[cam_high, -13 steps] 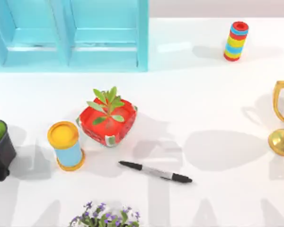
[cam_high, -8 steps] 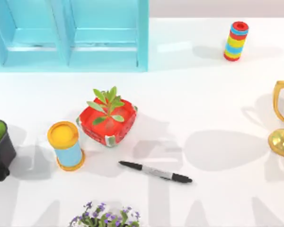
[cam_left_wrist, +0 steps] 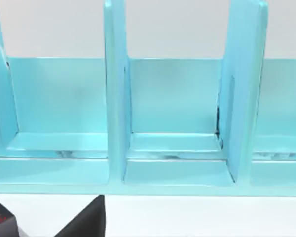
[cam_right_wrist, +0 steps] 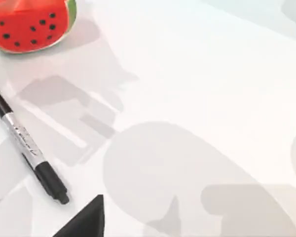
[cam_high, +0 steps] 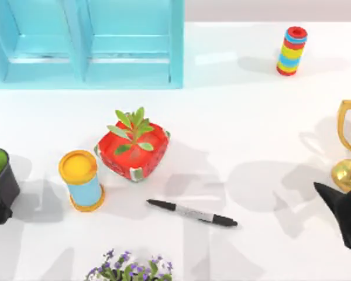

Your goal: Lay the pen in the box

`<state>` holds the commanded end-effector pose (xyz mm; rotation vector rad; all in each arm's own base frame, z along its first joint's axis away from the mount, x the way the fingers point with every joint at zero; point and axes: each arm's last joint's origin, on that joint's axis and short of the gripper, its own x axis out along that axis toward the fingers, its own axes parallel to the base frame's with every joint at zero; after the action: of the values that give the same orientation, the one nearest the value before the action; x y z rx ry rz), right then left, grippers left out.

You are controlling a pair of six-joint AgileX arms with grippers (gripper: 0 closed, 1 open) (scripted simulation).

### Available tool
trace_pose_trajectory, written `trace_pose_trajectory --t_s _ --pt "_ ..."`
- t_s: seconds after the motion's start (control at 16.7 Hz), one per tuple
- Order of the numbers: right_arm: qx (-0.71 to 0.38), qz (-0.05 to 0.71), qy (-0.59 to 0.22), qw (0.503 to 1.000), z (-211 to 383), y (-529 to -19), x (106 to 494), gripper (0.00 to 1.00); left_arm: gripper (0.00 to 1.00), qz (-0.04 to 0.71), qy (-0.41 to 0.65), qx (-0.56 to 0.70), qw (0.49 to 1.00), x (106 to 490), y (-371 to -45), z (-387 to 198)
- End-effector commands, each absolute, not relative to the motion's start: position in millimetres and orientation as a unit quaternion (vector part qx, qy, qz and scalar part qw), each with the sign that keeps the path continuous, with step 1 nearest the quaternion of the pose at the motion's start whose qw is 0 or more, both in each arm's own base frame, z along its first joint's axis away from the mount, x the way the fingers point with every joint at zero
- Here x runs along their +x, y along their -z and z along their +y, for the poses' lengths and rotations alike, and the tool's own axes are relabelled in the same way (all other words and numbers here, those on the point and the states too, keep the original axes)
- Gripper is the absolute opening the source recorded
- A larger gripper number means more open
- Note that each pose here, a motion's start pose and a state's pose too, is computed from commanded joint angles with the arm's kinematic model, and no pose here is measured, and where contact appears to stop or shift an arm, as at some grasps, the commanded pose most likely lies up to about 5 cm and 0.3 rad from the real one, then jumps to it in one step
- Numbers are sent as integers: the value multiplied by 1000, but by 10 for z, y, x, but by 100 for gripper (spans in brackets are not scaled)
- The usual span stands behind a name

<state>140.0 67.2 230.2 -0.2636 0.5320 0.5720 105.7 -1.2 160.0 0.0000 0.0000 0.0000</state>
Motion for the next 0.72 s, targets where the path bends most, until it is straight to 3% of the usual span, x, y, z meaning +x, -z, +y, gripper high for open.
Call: trace_pose_trajectory --t_s 0.36,0.72 --pt "-265 469 -421 730 1718 -2308 2062 100 100 0 0 0 1000 1057 -1600 -12" --pt "-345 565 -469 584 2570 -2026 2535 100 100 0 0 0 1000 1057 -1600 -12"
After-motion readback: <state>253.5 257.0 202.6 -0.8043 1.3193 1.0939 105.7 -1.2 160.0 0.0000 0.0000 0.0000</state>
